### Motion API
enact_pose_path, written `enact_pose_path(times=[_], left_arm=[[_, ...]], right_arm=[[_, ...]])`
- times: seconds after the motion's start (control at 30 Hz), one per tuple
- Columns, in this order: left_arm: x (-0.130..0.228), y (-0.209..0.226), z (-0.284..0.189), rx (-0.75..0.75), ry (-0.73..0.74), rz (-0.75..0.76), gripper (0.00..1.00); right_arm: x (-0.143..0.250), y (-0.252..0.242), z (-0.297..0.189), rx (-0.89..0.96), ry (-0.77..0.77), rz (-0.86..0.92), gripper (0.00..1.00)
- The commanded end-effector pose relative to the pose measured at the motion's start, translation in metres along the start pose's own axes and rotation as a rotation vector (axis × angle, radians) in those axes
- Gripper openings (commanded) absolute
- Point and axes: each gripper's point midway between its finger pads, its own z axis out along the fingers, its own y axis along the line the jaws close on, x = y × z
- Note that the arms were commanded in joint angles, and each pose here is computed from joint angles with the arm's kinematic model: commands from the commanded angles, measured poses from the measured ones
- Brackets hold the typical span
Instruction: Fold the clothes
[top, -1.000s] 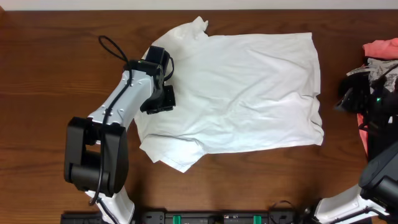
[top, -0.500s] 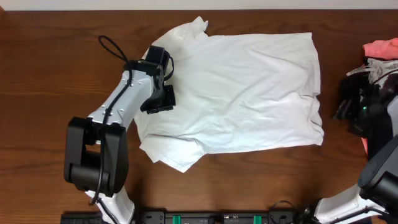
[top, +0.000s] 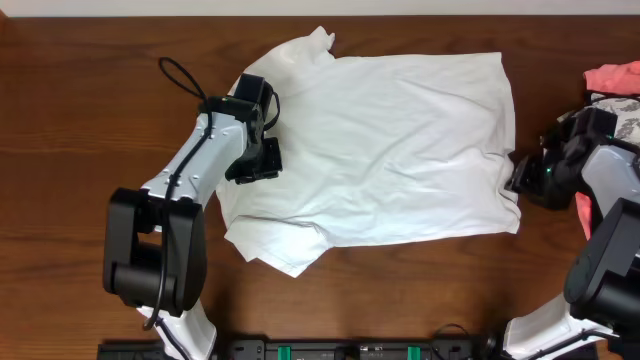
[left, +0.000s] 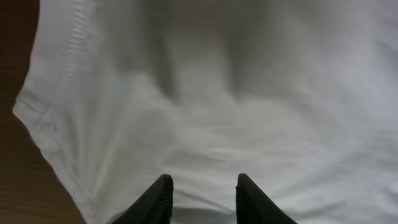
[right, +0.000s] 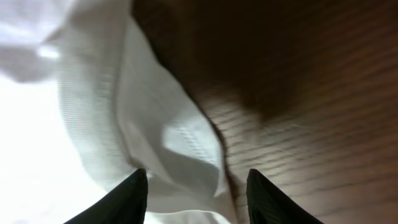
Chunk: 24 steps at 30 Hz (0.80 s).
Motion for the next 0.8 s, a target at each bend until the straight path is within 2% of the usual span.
enact_pose_path(times=[0.0,0.1,0.37,0.4,0.5,0.77], left_arm=[[0.002,0.004,0.004,-0.018,0.012,-0.017,0.34],[0.0,0.004,0.004,-0.016,0.005,-0.017,0.34],[-0.006,0.001,0.008,-0.007,-0.015,-0.016,0.33],[-0.008,0.002,0.009,-0.011,-0.019,-0.016,0.31],[-0.012,0.007,0.013,-0.044,-0.037,-0.016,0.06],[-0.016,0.01,0.033,-0.069,-0.024,-0.017,0.06]], right_arm=[[0.003,-0.004,-0.001,0.038,-0.012,0.008,0.52],[0.007,-0.005,0.004,0.038,-0.009,0.008,0.55],[0.015,-0.008,0.014,0.039,-0.001,0.009,0.56],[0.015,-0.008,0.014,0.039,-0.001,0.009,0.56],[0.015,-0.008,0.014,0.039,-0.001,0.009,0.57],[0.015,-0.008,0.014,0.039,-0.001,0.009,0.6]])
